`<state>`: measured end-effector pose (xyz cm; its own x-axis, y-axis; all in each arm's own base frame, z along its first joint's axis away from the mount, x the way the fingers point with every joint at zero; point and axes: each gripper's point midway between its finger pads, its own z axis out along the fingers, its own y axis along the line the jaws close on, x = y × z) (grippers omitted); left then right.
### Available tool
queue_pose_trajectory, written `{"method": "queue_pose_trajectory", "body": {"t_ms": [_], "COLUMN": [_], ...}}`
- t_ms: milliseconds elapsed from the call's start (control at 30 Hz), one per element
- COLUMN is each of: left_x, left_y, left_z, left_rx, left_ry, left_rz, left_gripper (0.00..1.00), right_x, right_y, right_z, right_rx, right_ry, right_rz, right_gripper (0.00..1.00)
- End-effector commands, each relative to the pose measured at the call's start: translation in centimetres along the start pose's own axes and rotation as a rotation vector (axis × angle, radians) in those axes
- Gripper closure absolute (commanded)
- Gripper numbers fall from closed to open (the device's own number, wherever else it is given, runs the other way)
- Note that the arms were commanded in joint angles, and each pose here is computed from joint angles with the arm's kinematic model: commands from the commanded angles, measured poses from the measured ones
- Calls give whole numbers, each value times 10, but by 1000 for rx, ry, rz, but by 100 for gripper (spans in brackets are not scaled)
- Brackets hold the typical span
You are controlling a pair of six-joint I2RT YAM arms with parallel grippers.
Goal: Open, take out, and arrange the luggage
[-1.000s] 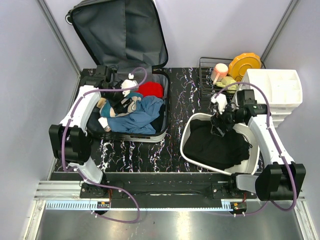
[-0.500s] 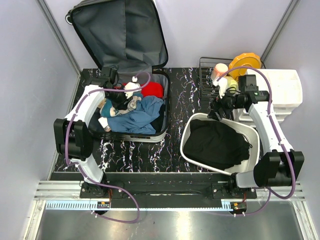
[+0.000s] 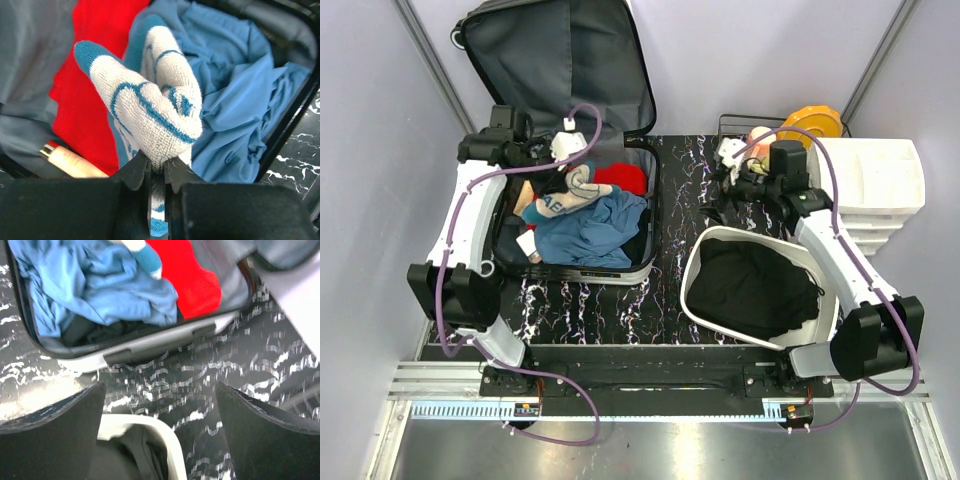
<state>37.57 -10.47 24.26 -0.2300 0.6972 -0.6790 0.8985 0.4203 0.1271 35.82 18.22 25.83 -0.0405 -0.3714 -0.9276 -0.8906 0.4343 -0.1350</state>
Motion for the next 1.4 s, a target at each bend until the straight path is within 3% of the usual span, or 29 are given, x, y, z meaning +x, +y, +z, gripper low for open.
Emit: {"method": "queue_pose_trajectory", "body": {"t_ms": [0,300,467,633,933,1000,1033,1100,1133,1233,1267,1367], "left_x": [-62,-114,-134,-144,-154,-159,-162,-169,-170,-172,-173,-175], "left_y": [-31,-92,-125,-157,-183,-186,-192,-197,-205,-216,-217,-209], "left_z": [-51,-58,-54,-51,-55,-57,-58,-57,-54,-44,-43,-34], "left_rx": [13,97,161,222,265,273,293,312,339,373,381,340], "left_ry": [-178,-250,-270,-273,-297,-310,-319,-342,-341,-332,-335,-327], "left_rz": [77,204,244,299,325,325,315,306,288,265,246,178], "left_gripper": [100,100,100,100,100,100,100,100,100,89,70,19], "right_x": [-76,-160,-163,-140,-102,-88,-89,-79,-83,-79,-75,-64], "right_y": [21,96,147,172,144,143,146,151,153,163,163,171], "right_z": [20,45,34,29,34,29,21,14,6,-11,-14,-30], "right_rx": [-50,-223,-374,-444,-287,-266,-250,-238,-226,-205,-182,-146], "right_ry": [-225,-433,-455,-388,-184,-130,-127,-99,-111,-106,-94,-88], "right_rz": [-213,-445,-544,-568,-540,-492,-439,-338,-306,-142,-98,54], "right_gripper": [0,0,0,0,2,13,27,44,63,92,100,100]}}
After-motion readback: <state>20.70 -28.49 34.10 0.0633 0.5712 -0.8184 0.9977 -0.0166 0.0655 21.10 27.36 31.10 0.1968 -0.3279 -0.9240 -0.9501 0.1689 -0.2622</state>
